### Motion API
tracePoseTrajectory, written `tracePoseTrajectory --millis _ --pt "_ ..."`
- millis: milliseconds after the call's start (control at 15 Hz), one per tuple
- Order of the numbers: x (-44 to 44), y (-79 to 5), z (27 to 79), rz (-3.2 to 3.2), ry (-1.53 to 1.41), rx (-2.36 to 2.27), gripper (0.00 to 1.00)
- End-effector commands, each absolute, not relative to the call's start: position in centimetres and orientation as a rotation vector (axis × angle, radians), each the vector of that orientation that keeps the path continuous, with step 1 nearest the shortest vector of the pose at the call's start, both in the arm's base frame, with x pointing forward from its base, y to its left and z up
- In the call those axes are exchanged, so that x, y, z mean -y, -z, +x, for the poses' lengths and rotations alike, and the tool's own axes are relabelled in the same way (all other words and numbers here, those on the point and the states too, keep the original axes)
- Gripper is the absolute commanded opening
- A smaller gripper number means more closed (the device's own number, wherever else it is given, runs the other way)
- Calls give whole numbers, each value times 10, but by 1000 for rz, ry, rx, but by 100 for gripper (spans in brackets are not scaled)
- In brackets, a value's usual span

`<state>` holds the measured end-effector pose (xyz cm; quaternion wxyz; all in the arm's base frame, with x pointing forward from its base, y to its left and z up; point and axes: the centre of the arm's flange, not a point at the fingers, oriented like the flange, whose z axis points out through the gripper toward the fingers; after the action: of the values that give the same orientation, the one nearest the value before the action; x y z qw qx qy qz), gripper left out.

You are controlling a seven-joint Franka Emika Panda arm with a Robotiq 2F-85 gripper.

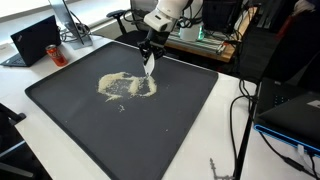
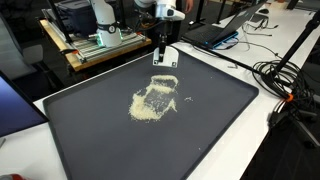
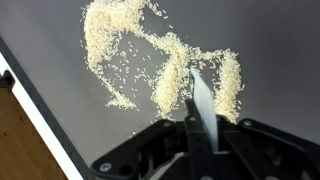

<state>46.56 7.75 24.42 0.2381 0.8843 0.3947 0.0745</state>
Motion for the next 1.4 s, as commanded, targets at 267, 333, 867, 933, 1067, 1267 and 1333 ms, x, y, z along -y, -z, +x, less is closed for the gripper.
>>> tracePoseTrajectory --millis 267,333,867,933,1067,1267,1333 --pt "-79 -244 465 2431 -215 -1072 1" --pt "-79 -244 465 2431 -215 -1072 1" --pt "-79 -244 465 2431 -215 -1072 1" --pt "-79 -244 465 2431 -215 -1072 1" --pt "-79 -244 465 2431 -215 -1072 1" --pt "-79 -244 465 2431 -215 -1072 1" --pt "-79 -244 465 2431 -215 -1072 1"
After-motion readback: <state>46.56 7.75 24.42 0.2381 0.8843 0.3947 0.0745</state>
